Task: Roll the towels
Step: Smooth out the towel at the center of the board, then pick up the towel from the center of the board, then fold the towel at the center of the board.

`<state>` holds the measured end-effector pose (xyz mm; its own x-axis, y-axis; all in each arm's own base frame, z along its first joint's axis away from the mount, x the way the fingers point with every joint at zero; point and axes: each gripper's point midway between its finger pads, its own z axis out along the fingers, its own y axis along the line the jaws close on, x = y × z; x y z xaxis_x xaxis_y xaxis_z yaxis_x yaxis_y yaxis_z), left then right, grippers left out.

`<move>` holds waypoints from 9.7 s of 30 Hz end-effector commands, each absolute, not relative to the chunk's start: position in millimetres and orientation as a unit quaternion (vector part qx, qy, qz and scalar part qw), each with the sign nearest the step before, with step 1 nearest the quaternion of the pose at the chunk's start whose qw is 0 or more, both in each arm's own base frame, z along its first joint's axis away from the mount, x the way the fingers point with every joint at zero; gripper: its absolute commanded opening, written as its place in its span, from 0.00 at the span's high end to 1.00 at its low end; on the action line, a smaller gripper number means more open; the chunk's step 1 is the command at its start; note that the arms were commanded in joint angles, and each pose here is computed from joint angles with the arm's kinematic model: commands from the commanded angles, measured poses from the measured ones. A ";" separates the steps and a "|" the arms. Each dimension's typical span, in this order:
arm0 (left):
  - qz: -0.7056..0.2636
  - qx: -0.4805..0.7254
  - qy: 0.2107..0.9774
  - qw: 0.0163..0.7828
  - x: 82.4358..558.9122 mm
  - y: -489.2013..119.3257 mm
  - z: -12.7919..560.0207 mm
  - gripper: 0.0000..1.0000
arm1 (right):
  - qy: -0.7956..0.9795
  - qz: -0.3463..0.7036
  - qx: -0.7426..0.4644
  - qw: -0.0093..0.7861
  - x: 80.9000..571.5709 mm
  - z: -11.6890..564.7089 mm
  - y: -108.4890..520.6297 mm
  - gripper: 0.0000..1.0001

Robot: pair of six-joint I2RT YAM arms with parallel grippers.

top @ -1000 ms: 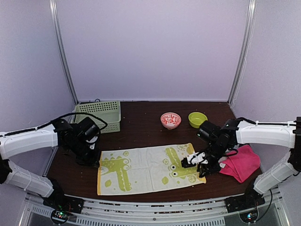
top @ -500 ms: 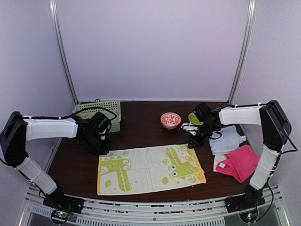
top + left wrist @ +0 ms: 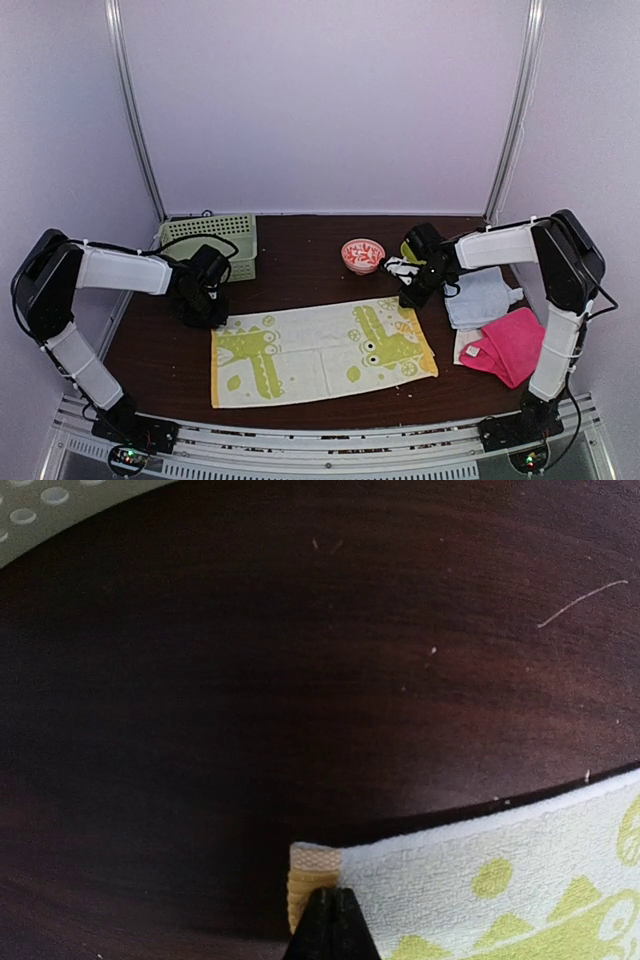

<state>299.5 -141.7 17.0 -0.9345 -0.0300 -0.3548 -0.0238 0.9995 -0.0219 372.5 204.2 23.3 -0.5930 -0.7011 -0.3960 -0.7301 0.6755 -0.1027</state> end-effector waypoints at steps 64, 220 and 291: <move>-0.015 0.076 0.966 0.245 336.1 -146.1 48.6 0.38 | 0.905 0.121 -0.385 0.133 377.9 7.9 218.2 0.67; -0.120 0.089 0.950 0.275 303.0 -161.5 96.4 1.00 | 0.832 0.177 -0.441 0.284 363.7 111.8 182.5 1.00; -0.152 0.147 0.977 0.043 195.4 -186.7 25.1 1.00 | 0.764 0.204 -0.601 0.113 200.1 45.1 139.7 0.99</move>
<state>205.0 -192.3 29.8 -0.9498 0.2655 -0.1656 0.3054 0.9018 -0.3057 216.5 149.0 49.7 -0.2622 -0.8499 -0.4572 -0.9644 0.2138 0.1555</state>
